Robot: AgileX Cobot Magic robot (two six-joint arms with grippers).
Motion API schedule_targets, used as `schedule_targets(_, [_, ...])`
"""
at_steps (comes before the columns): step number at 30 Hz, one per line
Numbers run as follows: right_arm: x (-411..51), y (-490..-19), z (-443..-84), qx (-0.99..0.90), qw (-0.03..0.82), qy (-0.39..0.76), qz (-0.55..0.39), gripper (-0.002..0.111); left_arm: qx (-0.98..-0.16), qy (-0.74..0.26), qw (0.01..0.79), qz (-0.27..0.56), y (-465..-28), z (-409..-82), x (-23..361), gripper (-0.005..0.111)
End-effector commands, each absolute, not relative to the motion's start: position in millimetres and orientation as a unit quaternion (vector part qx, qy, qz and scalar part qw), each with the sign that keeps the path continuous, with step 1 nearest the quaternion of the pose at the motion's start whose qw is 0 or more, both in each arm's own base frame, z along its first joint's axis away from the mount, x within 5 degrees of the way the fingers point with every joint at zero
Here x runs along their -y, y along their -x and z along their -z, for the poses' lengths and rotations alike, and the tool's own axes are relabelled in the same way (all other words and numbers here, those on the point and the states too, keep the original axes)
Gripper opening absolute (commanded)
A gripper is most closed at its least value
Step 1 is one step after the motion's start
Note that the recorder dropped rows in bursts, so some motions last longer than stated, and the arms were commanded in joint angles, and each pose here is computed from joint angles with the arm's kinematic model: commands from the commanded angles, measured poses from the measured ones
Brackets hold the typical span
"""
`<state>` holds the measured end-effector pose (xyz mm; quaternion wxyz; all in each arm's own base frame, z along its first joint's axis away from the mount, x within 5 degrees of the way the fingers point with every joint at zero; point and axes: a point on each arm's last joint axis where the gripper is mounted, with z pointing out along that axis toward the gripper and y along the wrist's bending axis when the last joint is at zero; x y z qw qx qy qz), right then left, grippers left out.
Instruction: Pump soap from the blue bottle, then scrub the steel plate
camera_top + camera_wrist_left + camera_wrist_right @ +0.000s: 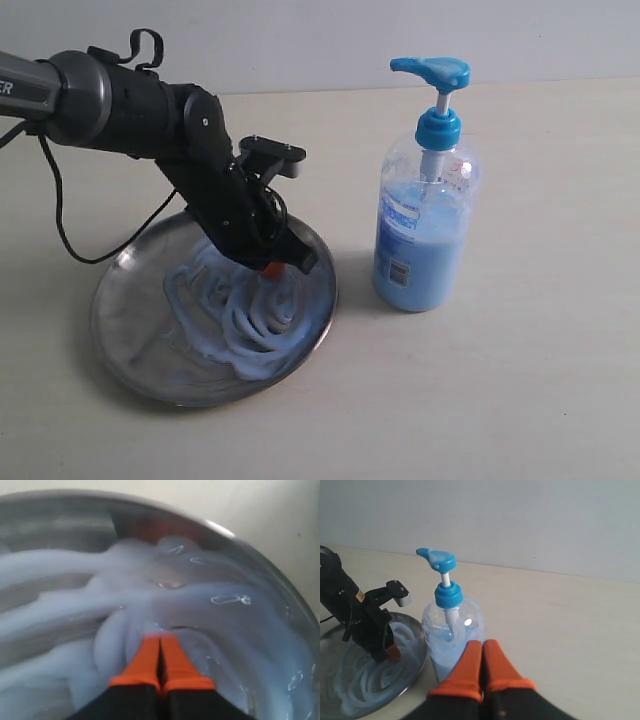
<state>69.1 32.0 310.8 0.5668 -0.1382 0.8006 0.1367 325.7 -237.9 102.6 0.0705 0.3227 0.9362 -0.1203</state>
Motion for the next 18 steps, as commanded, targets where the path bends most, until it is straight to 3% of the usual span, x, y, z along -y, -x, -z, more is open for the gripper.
schedule_targets(1, [-31.6,-69.0,-309.3,-0.798,0.571,0.137,-0.135,0.0,-0.935,-0.341,-0.019,0.095,-310.4,-80.4,227.5,0.0])
schedule_targets(9, [-31.6,-69.0,-309.3,-0.798,0.571,0.137,-0.135,0.0,-0.932,-0.346,-0.057,0.096,-303.8,-81.0,225.2,0.0])
schedule_targets(18, [-31.6,-69.0,-309.3,-0.798,0.571,0.137,-0.135,0.0,-0.922,-0.347,-0.076,0.155,-296.9,-84.1,233.7,0.0])
